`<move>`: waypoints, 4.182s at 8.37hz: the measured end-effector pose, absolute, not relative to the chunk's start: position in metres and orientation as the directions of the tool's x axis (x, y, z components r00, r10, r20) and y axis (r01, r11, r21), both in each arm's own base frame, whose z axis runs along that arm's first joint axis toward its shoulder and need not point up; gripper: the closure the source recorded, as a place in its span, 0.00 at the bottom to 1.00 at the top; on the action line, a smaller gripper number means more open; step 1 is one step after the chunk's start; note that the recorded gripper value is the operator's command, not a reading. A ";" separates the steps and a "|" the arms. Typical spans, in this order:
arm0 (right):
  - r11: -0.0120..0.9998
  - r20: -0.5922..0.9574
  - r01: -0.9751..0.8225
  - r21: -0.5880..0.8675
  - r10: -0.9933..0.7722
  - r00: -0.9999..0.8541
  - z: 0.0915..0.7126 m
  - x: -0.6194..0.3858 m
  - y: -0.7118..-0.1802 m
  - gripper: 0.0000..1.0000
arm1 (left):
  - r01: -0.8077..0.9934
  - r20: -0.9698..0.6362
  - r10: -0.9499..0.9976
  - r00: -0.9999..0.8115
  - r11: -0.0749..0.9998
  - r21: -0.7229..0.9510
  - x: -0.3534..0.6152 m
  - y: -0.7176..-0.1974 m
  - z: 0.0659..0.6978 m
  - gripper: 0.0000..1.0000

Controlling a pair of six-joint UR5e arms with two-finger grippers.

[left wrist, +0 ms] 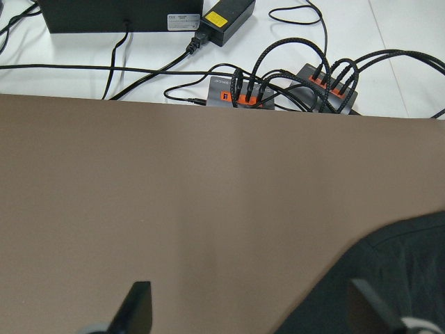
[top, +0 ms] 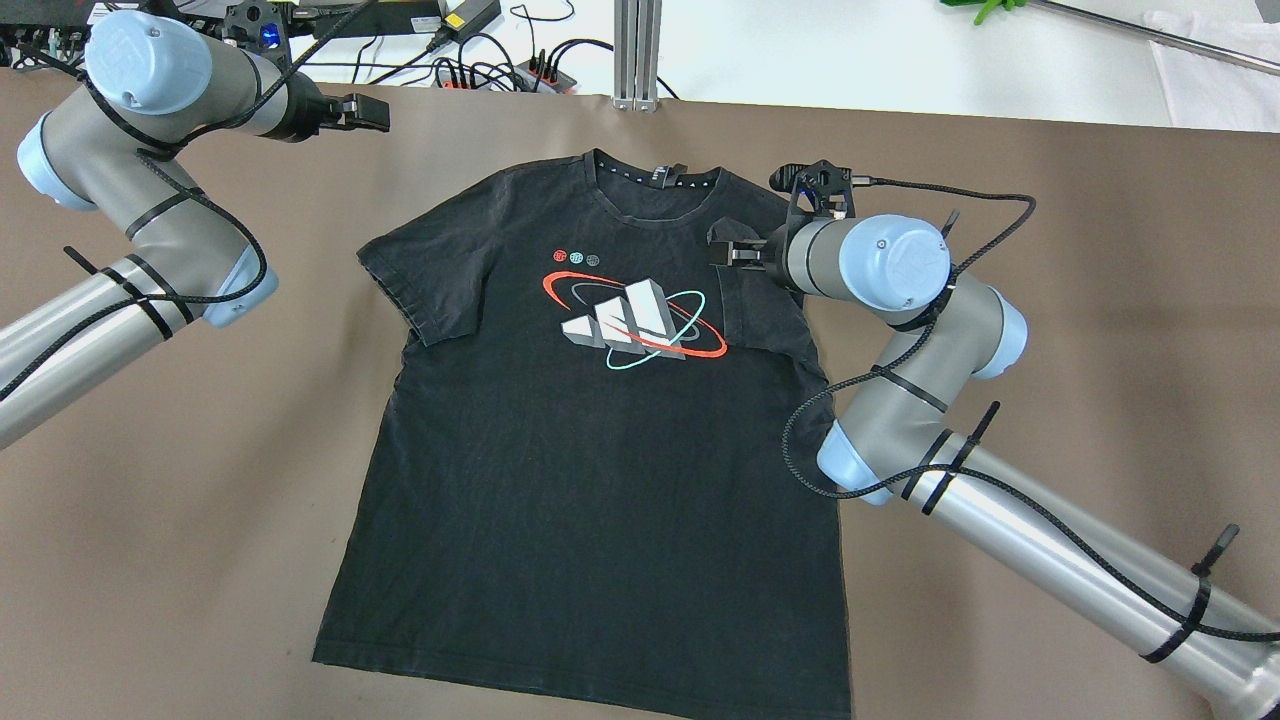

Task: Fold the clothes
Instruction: 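Grasp the sleeve nearest the right gripper and lift it, then fold the held sleeve inward over the shirt body with the right gripper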

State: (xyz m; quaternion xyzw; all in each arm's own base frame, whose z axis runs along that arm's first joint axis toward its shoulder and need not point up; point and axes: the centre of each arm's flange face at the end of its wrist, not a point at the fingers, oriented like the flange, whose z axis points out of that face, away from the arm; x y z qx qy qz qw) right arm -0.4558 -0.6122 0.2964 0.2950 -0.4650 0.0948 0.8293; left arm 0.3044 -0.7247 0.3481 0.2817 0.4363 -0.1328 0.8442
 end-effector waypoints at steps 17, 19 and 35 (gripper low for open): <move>0.778 0.552 -0.129 0.614 -0.307 0.775 0.305 -0.526 -0.551 0.71 | 0.457 -0.819 0.050 0.571 0.810 0.368 0.322 -0.715 0.353 0.00; 0.777 0.544 -0.121 0.617 -0.311 0.779 0.309 -0.525 -0.550 0.74 | 0.456 -0.818 0.049 0.572 0.811 0.367 0.322 -0.715 0.355 0.00; 0.774 0.516 -0.125 0.621 -0.283 0.808 0.303 -0.535 -0.561 1.00 | 0.460 -0.821 0.039 0.570 0.812 0.358 0.322 -0.716 0.357 0.00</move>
